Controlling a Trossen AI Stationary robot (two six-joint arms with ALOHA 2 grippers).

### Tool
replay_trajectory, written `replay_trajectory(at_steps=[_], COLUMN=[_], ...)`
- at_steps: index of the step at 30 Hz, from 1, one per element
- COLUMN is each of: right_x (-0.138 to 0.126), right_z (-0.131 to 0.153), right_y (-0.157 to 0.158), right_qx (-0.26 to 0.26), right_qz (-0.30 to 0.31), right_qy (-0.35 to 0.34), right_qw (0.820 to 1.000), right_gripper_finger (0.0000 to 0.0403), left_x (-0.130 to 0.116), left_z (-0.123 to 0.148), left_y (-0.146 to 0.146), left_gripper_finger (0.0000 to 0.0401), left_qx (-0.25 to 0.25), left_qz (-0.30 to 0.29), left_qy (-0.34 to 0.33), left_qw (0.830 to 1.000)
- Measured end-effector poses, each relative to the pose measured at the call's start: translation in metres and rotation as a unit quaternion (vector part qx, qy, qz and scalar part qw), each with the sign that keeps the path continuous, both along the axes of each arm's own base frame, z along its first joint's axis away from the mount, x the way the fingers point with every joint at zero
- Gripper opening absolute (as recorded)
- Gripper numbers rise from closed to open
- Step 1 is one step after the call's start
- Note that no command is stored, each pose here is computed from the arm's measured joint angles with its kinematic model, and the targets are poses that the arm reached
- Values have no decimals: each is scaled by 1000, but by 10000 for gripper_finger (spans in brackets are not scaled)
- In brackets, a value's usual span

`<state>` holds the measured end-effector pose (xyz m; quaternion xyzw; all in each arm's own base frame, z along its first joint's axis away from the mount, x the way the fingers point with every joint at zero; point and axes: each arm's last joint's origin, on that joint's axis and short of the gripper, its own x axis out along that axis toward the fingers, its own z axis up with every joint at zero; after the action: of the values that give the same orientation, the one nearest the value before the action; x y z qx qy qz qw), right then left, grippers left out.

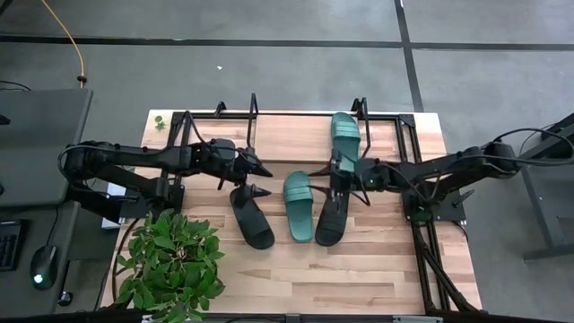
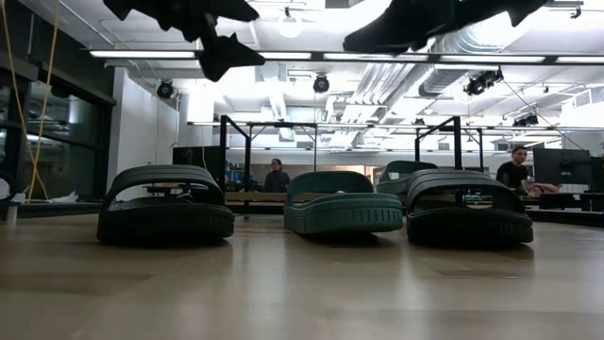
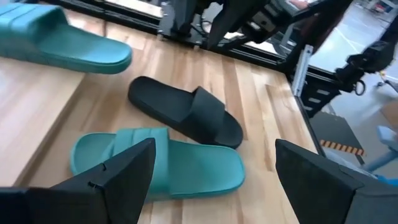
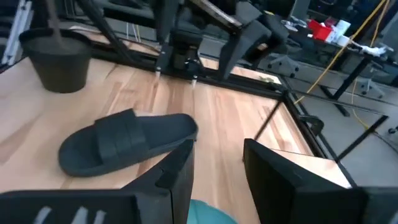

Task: Pick and place slides into the shelf
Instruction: Put the green slides on the shelf

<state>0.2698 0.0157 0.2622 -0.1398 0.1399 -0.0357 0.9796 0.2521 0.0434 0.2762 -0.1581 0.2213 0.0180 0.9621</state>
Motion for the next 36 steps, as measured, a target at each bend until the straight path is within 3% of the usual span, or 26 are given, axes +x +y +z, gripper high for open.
replay_trajectory(at_steps=[9,16,21,26,31,36], right_x=[-5,-8,-9,-9,-9,-9], right_z=[0,-4,-5,-5,-5,-6], right_y=[30,38,41,41,41,41], right_qx=[-72,-78,-77,-77,-76,-79], right_qz=[-18,-23,-23,-23,-24,-23], right_qy=[7,23,31,30,28,33], right_qw=[997,996,996,996,996,996], right_gripper_finger=[129,129,129,129,129,129], left_x=[5,6,6,-1,-14,-37], left_z=[4,5,5,-2,-11,-17], left_y=[-17,-31,-29,-31,-27,-19], left_gripper_finger=[312,312,312,312,312,312], left_qx=[29,94,104,118,116,102], left_qz=[13,21,40,8,0,-16], left_qy=[-21,-24,-20,2,-101,-114], left_qw=[999,995,994,993,988,988])
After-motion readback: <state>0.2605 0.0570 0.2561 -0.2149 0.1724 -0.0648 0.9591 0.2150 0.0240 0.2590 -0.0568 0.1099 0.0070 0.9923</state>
